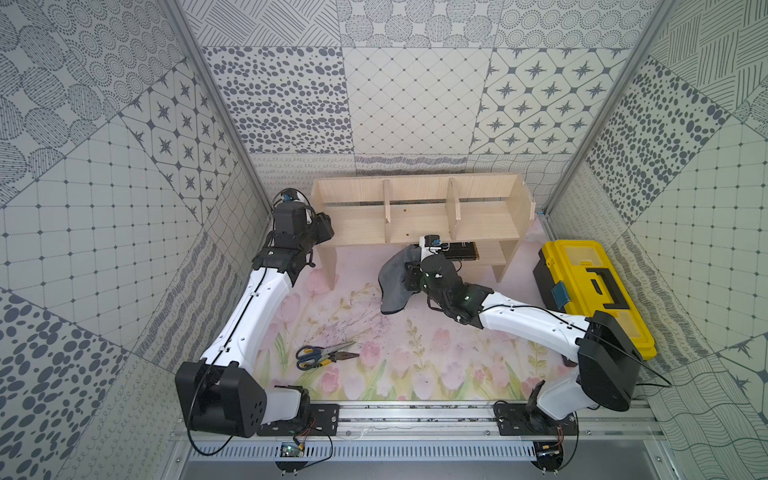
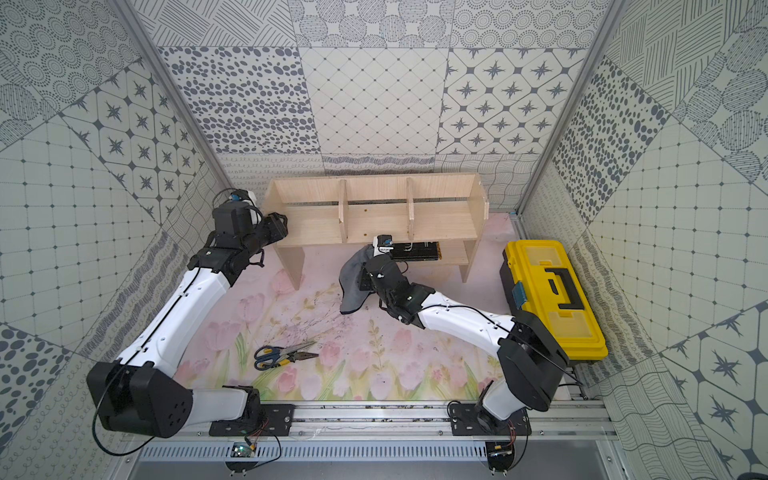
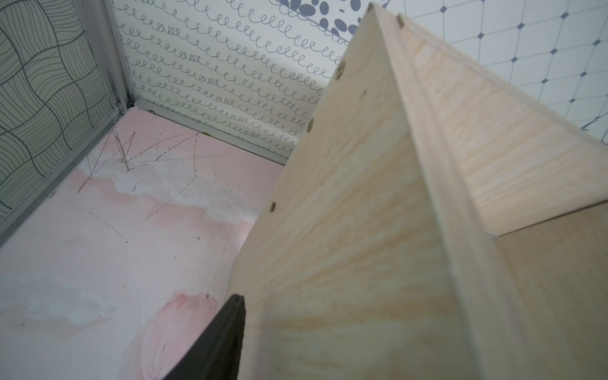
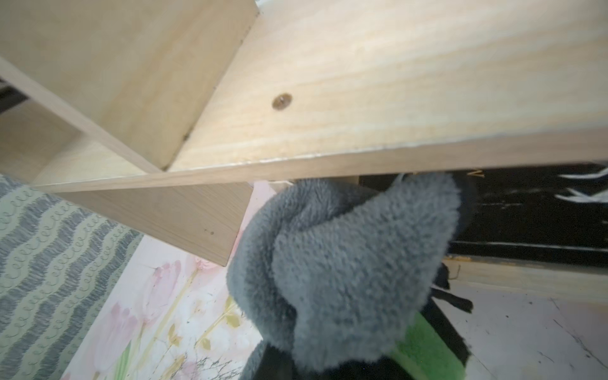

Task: Wipe the bookshelf clean with a cloth
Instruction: Hold the shelf at the center of the board.

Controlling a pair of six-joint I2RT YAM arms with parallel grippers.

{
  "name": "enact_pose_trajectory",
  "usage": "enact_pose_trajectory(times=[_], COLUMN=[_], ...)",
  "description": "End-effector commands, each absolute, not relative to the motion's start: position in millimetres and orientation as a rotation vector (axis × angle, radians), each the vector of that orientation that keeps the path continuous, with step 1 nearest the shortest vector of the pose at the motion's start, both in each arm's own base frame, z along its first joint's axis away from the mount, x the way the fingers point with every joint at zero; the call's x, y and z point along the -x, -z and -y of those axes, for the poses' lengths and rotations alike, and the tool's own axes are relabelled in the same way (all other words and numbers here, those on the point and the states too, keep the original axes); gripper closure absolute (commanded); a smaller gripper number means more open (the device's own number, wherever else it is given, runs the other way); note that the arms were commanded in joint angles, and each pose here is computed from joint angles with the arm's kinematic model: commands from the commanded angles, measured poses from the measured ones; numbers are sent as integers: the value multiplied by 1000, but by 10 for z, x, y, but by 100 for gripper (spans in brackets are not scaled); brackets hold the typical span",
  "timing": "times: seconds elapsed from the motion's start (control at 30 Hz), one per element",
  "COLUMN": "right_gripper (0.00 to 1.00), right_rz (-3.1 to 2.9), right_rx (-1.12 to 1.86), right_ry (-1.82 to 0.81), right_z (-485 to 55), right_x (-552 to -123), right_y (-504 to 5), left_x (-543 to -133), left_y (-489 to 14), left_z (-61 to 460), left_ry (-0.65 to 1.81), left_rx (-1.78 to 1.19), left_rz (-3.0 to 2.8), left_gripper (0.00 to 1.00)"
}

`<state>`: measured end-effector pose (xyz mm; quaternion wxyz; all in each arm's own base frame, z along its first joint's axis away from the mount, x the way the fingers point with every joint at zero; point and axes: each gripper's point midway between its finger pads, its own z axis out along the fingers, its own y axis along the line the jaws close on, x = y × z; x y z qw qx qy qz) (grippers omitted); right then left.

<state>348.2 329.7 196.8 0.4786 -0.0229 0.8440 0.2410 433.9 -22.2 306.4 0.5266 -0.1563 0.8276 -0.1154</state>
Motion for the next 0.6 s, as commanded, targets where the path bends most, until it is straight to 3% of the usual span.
enact_pose_trajectory(times=[0.0, 0.13, 0.3, 0.57], right_gripper=[100, 100, 100, 100], right_rz=[-2099, -2157, -2123, -2106], right_rx=[32, -28, -61, -300], right_ry=[-535, -578, -540, -389], right_z=[-3263, -3120, -2826, -1636], right_x=[-3541, -3585, -3573, -3644], right_y=[-1517, -1179, -1278, -1248], left_x=[-4422, -4403, -4409, -4447], left_y=[-3279, -3231, -3198, -3119], left_z=[229, 180, 153, 175], left_ry=[279, 251, 221, 239], left_rx=[311, 327, 321, 327], left_rz=[-1880, -1884, -1886, -1904], left_gripper=[50, 55, 63, 71])
